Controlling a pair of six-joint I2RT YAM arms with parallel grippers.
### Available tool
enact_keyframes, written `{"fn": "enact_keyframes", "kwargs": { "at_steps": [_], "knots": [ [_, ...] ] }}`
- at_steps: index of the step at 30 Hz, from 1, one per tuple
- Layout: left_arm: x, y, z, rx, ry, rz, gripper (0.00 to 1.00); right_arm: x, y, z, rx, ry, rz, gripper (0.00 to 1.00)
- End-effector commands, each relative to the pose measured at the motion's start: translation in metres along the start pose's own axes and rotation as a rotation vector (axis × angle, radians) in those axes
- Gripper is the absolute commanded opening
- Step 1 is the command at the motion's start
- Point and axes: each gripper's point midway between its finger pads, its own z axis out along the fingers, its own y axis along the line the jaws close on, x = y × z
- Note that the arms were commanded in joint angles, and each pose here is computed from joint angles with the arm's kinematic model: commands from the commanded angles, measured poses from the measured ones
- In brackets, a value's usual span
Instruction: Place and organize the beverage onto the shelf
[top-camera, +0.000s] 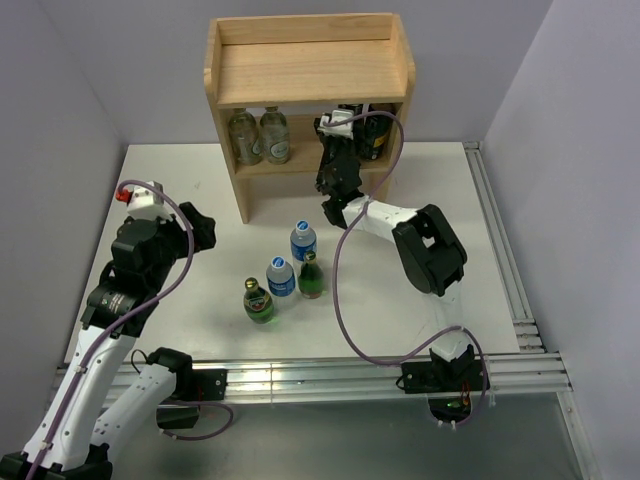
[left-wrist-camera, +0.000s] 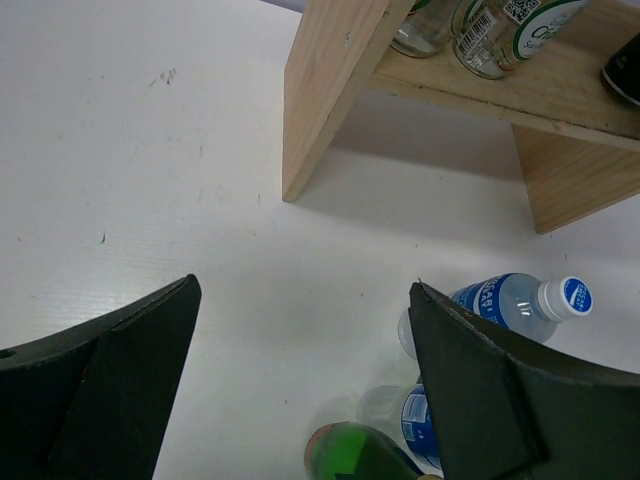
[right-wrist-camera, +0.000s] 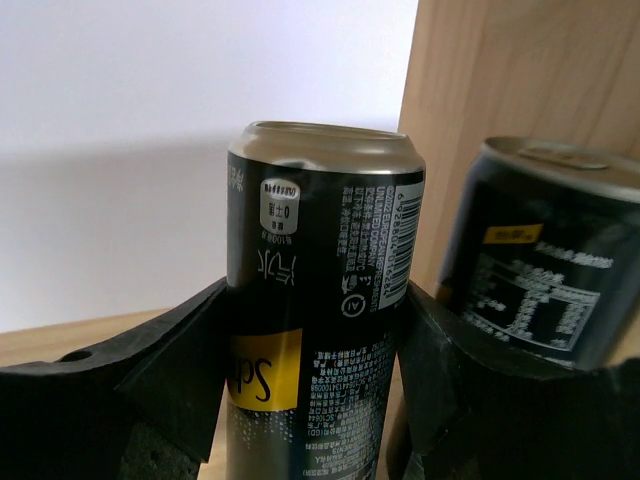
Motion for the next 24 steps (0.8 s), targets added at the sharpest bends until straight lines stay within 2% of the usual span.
{"fn": "enact_keyframes", "kwargs": {
  "at_steps": [1,9,17,18,21,23,24],
  "knots": [
    [-0.008,-0.004,0.001,0.025,-0.029,0.007,0.93,-0.046,-0.022,0.017,0.081,-0.15,0.129,0.0],
    [-0.008,-0.002,0.003,0.022,-0.027,0.003,0.93,-0.021,-0.026,0.009,0.094,-0.119,0.151,0.0],
    [-0.011,-0.002,0.001,0.027,-0.039,-0.003,0.92,-0.018,-0.025,-0.002,0.108,-0.076,0.141,0.02],
    [-0.012,-0.002,0.0,0.03,-0.042,-0.004,0.92,-0.018,-0.024,-0.003,0.102,-0.069,0.141,0.06],
    [-0.012,-0.002,0.0,0.031,-0.043,-0.005,0.92,-0.01,-0.024,-0.006,0.097,-0.051,0.137,0.3],
    [-0.013,-0.002,0.0,0.031,-0.045,-0.003,0.92,-0.007,-0.023,-0.009,0.098,-0.041,0.129,0.39],
    [-0.013,-0.002,0.0,0.033,-0.044,-0.002,0.92,-0.004,-0.022,-0.009,0.1,-0.037,0.124,0.5]
  ]
}}
